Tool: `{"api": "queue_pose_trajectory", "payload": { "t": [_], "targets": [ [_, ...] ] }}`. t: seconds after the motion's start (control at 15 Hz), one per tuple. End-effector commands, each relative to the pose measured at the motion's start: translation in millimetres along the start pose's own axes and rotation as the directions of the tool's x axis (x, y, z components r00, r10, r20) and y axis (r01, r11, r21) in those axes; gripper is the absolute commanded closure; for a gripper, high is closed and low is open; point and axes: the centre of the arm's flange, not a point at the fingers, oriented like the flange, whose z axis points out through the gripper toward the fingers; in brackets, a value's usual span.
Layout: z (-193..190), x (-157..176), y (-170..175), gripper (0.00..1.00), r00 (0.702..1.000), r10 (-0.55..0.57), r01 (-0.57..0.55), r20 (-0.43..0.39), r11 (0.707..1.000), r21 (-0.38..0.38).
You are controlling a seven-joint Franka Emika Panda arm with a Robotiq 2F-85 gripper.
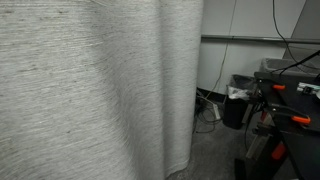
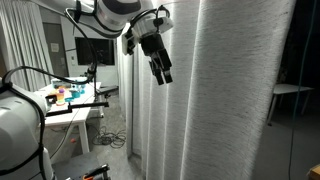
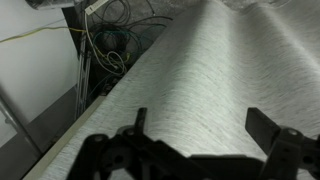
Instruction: Open the curtain to the left then close it to the right
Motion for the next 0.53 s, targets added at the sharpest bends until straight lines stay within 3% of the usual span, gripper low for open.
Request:
{"api": "queue_pose_trajectory", "payload": {
  "t": [0.0,0.47],
  "targets": [
    [15.2,33.6,42.0,0.00,0.995,0.097,-0.098,-0.025,0.994,-0.043],
    [30.1,73.5,110.6,0.00,0.983,0.171,-0.179,-0.067,0.973,-0.143]
  ]
}}
